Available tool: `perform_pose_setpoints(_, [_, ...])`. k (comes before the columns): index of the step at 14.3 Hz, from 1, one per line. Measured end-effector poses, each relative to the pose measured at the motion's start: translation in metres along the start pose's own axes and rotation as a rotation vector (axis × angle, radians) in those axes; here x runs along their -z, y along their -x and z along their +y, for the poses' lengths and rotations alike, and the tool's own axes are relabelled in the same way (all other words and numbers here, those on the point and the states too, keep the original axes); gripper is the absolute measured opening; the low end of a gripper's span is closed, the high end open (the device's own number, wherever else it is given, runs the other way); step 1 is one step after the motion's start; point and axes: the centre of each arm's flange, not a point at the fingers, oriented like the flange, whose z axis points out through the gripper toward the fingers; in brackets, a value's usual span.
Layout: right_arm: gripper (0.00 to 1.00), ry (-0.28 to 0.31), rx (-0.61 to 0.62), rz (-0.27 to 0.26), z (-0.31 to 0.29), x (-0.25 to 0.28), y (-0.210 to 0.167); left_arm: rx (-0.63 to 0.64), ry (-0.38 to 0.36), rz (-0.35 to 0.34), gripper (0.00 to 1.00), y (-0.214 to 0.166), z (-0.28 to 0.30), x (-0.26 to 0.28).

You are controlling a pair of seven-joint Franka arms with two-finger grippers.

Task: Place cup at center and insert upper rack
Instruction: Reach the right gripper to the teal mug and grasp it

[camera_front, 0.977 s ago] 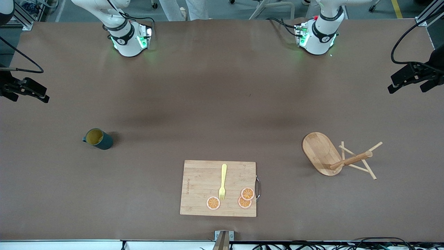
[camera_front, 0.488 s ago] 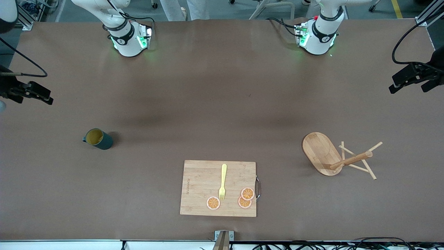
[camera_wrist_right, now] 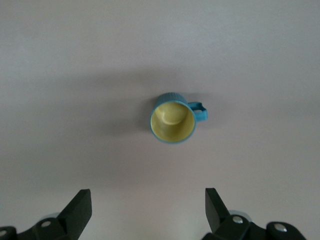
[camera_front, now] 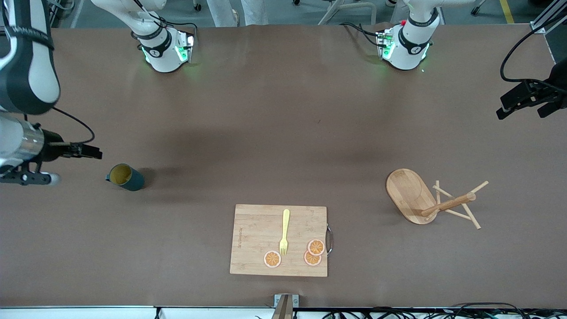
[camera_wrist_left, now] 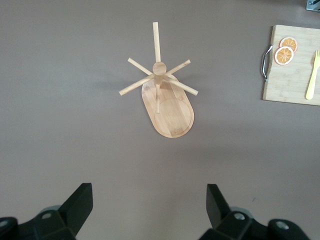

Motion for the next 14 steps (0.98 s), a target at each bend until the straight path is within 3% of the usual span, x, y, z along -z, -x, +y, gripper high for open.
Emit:
perform_pose_setpoints(8, [1.0, 0.005, 0.022, -0.089, -0.014, -0.103, -0.042, -0.004, 0.0, 0.0, 1.0, 0.0, 0.002, 0.0])
perform_pose_setpoints(14, [0.96, 0.007, 0.022, -0.155, -0.014, -0.154, -0.051, -0.006, 0.0, 0.0, 1.0, 0.0, 0.003, 0.0])
